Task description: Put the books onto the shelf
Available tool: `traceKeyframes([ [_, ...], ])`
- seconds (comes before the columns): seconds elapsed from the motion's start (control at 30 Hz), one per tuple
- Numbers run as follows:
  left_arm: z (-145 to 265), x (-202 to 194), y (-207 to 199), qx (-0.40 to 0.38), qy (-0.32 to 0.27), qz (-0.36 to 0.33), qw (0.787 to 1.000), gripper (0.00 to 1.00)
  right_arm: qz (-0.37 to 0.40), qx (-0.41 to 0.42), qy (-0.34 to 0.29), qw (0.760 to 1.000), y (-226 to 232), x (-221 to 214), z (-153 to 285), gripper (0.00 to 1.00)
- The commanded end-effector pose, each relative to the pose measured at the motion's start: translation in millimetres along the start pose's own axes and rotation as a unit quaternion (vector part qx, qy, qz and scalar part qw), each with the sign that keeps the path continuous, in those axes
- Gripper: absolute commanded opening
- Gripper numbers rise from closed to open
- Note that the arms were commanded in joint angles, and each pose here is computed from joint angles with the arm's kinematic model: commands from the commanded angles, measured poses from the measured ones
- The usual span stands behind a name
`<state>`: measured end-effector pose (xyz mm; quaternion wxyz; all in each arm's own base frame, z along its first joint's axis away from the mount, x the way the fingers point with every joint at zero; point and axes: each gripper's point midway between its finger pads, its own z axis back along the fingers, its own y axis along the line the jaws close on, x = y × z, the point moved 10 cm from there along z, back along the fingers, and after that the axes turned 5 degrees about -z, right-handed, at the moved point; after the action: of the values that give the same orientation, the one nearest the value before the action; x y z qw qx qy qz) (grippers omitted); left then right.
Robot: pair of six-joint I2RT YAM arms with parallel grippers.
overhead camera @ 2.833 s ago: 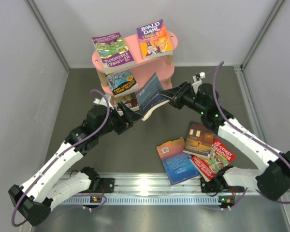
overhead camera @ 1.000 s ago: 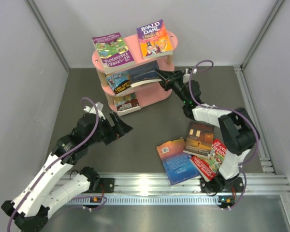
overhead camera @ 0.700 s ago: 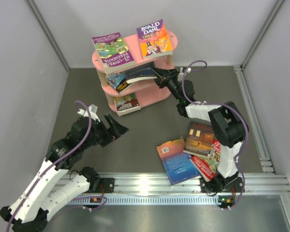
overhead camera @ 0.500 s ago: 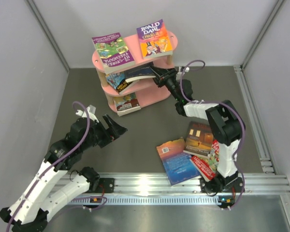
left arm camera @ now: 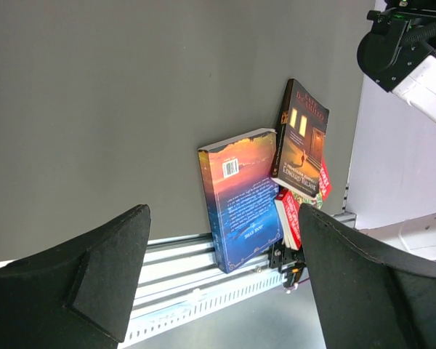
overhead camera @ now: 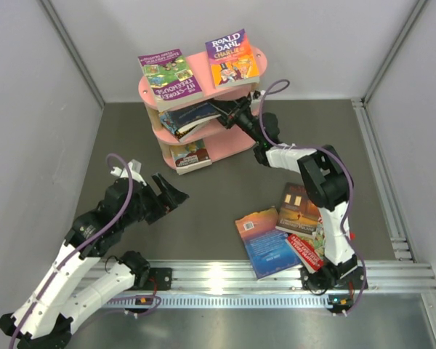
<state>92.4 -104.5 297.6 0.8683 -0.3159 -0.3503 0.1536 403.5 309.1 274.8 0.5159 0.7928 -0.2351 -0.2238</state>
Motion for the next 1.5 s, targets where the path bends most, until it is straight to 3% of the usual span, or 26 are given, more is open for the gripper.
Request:
traceKeyframes([
  [0.0, 10, 7, -7, -0.013, -0.023, 0.008, 1.000, 0.87, 0.044, 0.050, 0.094, 0.993, 23, -28, -8, 0.00],
  [0.33, 6, 6, -6, -0.013, -0.022, 0.015, 1.000, 0.87, 0.070, -0.042, 0.134, 0.988, -7, -46, -13, 0.02],
  [0.37, 6, 6, -6, -0.014, -0.023, 0.016, 1.000, 0.87, 0.071, -0.052, 0.133, 0.987, -9, -46, -13, 0.26],
  [0.47, 6, 6, -6, -0.013, -0.023, 0.018, 0.999, 0.86, 0.082, -0.062, 0.127, 0.987, -8, -46, -9, 0.67],
  [0.57, 6, 6, -5, -0.012, -0.025, 0.018, 0.999, 0.86, 0.092, -0.061, 0.126, 0.986, -1, -48, -2, 0.76],
  [0.7, 7, 5, -4, -0.011, -0.026, 0.018, 0.999, 0.86, 0.099, -0.038, 0.125, 0.987, 14, -45, 10, 0.82],
  [0.87, 4, 4, -4, -0.013, -0.024, 0.020, 0.999, 0.86, 0.129, -0.069, 0.132, 0.980, 25, -44, 27, 0.87],
  [1.0, 2, 3, -4, -0.016, -0.020, 0.023, 0.999, 0.86, 0.157, -0.126, 0.120, 0.972, 29, -38, 39, 0.93],
  [1.03, 0, 2, -3, -0.015, -0.019, 0.025, 0.999, 0.86, 0.163, -0.173, 0.115, 0.964, 22, -35, 42, 0.93],
  [1.2, -3, 1, -4, -0.022, -0.012, 0.028, 0.999, 0.85, 0.214, -0.225, 0.084, 0.947, 38, -29, 46, 0.95],
  [1.23, -3, 1, -4, -0.022, -0.011, 0.028, 0.999, 0.85, 0.221, -0.228, 0.078, 0.945, 38, -27, 48, 0.93],
  [1.3, -3, 0, -4, -0.023, -0.011, 0.028, 0.999, 0.85, 0.231, -0.214, 0.054, 0.948, 51, -24, 52, 0.78],
  [1.33, -3, 0, -3, -0.024, -0.009, 0.030, 0.999, 0.84, 0.224, -0.212, 0.044, 0.950, 52, -25, 57, 0.56],
  [1.43, -4, -2, -3, -0.024, -0.008, 0.031, 0.999, 0.84, 0.214, -0.194, 0.009, 0.957, 54, -16, 61, 0.08],
  [1.47, -5, -2, -3, -0.025, -0.006, 0.031, 0.999, 0.83, 0.212, -0.191, 0.002, 0.959, 54, -14, 59, 0.03],
])
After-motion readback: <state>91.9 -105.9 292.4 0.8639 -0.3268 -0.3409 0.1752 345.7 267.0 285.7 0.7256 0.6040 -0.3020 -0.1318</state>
